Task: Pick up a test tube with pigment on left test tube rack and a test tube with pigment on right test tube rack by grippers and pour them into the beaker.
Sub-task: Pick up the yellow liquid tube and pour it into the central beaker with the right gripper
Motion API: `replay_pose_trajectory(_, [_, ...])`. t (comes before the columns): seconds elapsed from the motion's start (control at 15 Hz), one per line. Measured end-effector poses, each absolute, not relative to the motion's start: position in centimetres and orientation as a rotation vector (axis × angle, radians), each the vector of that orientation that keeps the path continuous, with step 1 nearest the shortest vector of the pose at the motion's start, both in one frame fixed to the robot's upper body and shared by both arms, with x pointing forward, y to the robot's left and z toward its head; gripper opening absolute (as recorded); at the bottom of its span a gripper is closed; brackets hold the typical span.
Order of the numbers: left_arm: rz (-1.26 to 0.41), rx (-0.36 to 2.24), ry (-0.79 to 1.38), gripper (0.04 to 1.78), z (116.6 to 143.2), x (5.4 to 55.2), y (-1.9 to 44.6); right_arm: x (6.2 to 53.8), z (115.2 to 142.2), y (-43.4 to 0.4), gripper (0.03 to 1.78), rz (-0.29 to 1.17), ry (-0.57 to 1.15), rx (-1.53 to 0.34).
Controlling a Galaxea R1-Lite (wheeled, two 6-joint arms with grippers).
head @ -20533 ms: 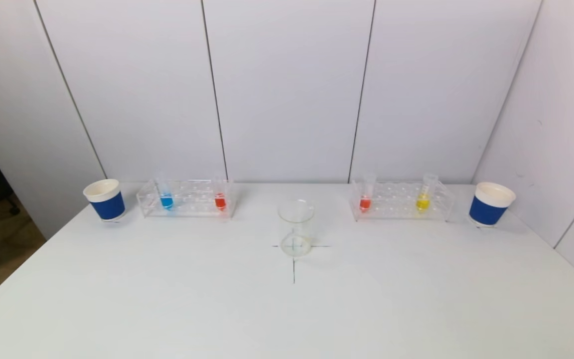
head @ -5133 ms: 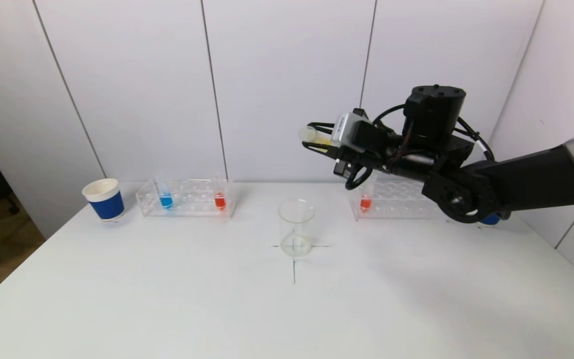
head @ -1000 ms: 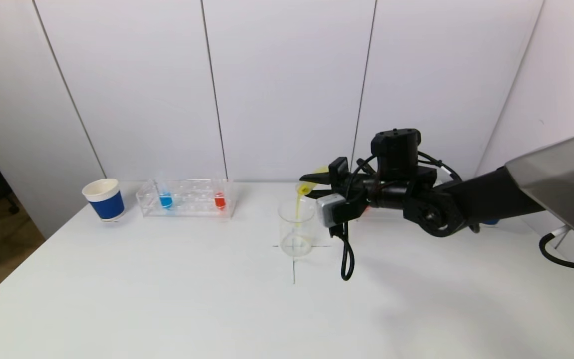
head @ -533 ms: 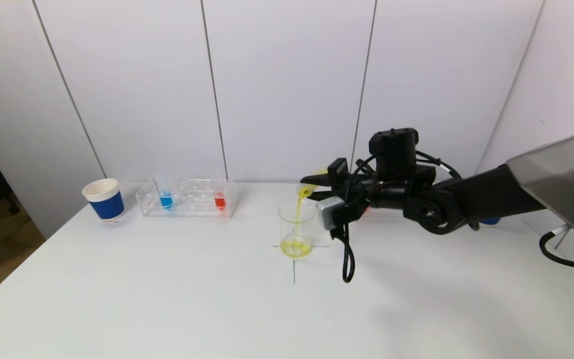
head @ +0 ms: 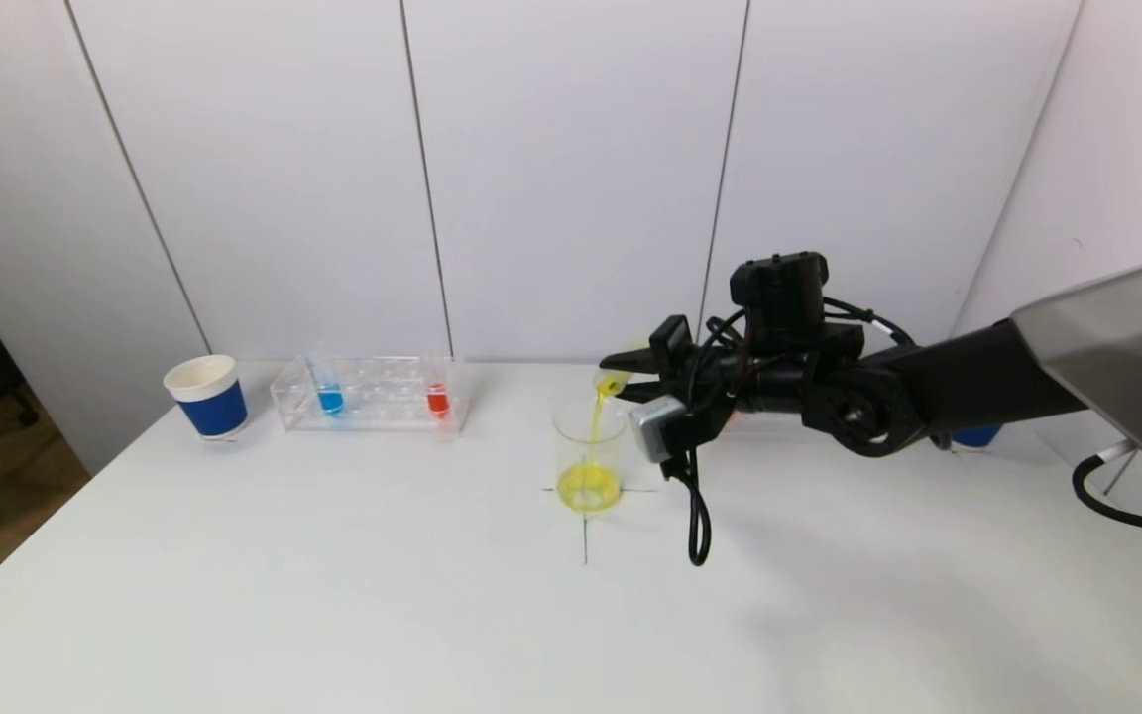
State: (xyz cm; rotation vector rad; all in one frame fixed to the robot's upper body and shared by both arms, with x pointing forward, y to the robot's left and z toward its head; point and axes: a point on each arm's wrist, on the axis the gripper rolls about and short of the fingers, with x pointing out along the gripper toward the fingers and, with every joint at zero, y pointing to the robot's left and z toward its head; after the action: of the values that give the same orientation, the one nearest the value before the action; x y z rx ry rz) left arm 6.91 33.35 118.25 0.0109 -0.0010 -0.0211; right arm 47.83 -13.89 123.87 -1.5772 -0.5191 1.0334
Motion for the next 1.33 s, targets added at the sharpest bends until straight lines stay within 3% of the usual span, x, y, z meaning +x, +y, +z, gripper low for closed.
replay_pose_trajectory(1.33, [-0.021,0.010,-0.001,1.76,118.2,6.9,33.3,47.9,125.4,-13.0,0.45,1.048,-0.546,-1.752])
